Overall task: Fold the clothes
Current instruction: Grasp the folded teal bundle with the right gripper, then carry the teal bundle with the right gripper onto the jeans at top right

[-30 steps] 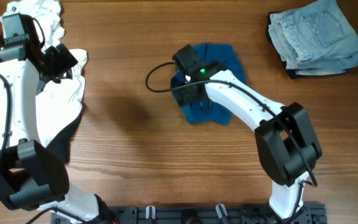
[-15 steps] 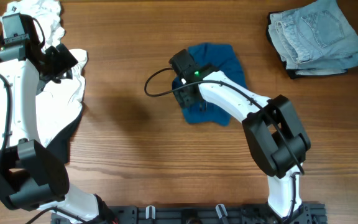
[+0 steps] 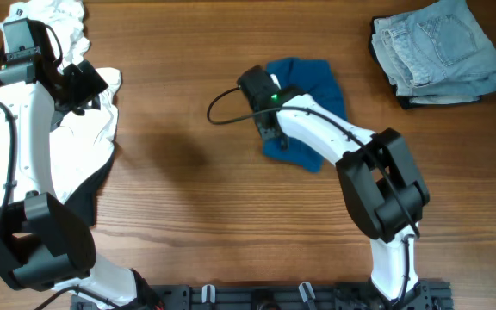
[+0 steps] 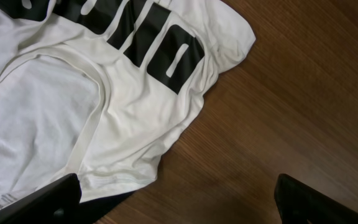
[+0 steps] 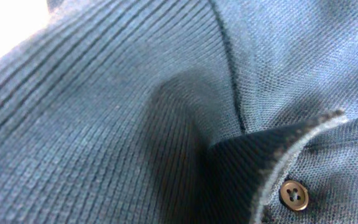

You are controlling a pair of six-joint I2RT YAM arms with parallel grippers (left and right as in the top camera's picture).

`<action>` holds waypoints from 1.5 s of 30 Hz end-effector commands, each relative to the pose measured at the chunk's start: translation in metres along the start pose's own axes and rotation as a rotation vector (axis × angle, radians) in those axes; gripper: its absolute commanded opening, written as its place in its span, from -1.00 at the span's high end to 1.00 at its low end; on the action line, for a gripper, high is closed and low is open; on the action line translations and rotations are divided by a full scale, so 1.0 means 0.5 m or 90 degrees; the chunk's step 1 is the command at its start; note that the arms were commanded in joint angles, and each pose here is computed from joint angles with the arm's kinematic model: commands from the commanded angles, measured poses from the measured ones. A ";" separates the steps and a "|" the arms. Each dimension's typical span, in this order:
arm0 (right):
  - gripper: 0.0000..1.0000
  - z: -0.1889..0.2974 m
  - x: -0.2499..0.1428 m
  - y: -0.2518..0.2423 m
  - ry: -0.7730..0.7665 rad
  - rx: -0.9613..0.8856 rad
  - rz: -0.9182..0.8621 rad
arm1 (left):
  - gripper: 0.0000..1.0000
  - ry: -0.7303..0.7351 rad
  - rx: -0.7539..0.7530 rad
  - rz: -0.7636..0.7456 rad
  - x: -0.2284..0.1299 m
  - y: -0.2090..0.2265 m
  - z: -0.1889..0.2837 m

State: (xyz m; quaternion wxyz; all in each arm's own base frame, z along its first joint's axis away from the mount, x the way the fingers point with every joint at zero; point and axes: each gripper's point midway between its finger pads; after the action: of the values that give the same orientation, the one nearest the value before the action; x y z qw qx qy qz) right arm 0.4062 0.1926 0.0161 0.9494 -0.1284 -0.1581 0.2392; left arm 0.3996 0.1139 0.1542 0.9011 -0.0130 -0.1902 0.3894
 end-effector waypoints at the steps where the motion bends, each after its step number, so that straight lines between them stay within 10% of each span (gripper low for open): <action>1: 0.92 0.025 0.018 -0.046 0.009 0.012 -0.059 | -1.00 0.009 -0.003 -0.003 -0.001 -0.004 -0.010; 16: 0.92 0.370 0.154 -0.261 -0.251 -0.015 -0.101 | -1.00 0.038 0.014 -0.004 -0.012 0.001 -0.054; 35: 0.91 0.502 0.133 -0.719 -0.379 -0.386 -0.177 | -1.00 0.027 0.008 -0.004 -0.003 -0.004 -0.056; 45: 0.91 0.400 0.117 -0.903 -0.312 -0.546 -0.074 | -1.00 0.030 0.009 -0.004 -0.006 -0.003 -0.056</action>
State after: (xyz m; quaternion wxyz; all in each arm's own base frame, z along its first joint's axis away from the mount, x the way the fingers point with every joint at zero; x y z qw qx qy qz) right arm 0.5536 -0.0986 0.3743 0.7659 -0.3795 -0.5108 0.0919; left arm 0.4064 0.1157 0.1298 0.9049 -0.0102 -0.1690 0.3906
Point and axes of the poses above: each gripper's point midway between its finger pads, its own z axis back along the fingers, its own y axis along the line the jaws close on, x = y × z, and after that the axes turned 7 degrees about z, right-handed
